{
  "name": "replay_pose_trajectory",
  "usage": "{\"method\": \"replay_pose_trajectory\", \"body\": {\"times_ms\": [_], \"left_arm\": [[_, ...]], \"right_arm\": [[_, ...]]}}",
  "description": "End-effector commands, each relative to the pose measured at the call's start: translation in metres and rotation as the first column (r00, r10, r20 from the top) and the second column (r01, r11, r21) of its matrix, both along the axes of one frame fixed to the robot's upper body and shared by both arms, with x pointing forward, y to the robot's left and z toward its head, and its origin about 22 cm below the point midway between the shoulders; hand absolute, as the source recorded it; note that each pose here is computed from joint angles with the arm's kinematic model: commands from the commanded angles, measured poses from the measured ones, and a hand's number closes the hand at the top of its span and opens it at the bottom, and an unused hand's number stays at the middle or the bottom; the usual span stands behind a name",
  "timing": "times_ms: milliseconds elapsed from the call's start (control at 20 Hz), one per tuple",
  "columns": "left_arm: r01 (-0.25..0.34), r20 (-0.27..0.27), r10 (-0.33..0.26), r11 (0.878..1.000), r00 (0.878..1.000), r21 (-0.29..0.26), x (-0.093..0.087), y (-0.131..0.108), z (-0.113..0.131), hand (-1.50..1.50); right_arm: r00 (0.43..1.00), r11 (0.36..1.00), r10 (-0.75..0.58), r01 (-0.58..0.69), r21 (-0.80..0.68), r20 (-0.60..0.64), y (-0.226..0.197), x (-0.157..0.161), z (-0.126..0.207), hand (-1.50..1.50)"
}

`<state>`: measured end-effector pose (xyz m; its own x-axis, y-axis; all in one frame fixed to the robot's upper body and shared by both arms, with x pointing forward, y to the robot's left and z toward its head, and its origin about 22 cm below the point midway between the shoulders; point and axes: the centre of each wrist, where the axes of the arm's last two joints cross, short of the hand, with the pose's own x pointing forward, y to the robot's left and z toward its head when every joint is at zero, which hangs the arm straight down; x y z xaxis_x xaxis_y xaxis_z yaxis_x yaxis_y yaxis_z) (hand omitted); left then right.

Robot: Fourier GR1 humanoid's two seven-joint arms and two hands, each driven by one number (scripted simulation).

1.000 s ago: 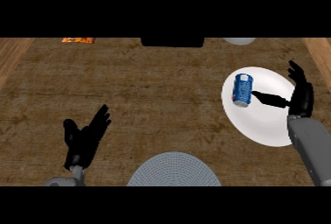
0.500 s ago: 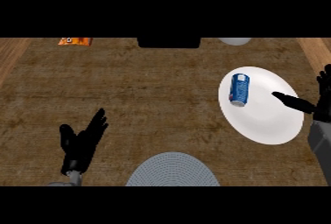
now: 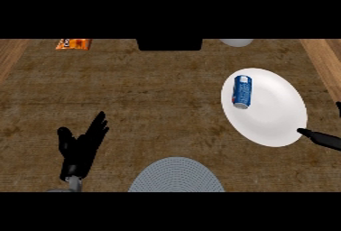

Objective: Pick the can from the placemat and place it in the plate

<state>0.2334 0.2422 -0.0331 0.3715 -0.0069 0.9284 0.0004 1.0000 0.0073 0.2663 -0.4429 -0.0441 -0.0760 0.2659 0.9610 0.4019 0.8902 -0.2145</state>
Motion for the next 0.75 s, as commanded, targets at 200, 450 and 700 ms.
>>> {"method": "replay_pose_trajectory", "body": {"times_ms": [200, 450, 700], "left_arm": [[0.003, 0.003, -0.003, 1.0, 1.0, -0.013, -0.02, -0.003, 0.007, 0.0], [0.001, -0.003, -0.001, 1.0, 1.0, 0.019, -0.003, 0.006, -0.011, 0.0], [0.006, -0.005, -0.006, 1.0, 1.0, -0.001, 0.003, 0.012, 0.005, 0.0]], "right_arm": [[0.996, 0.993, 0.055, -0.062, -0.104, -0.074, -0.025, -0.071, -0.009, -1.5], [0.992, 0.989, 0.074, -0.085, -0.117, -0.099, -0.016, -0.101, -0.012, -1.5], [0.992, 0.99, 0.06, -0.073, -0.123, -0.109, 0.0, -0.113, -0.009, -1.5]]}}
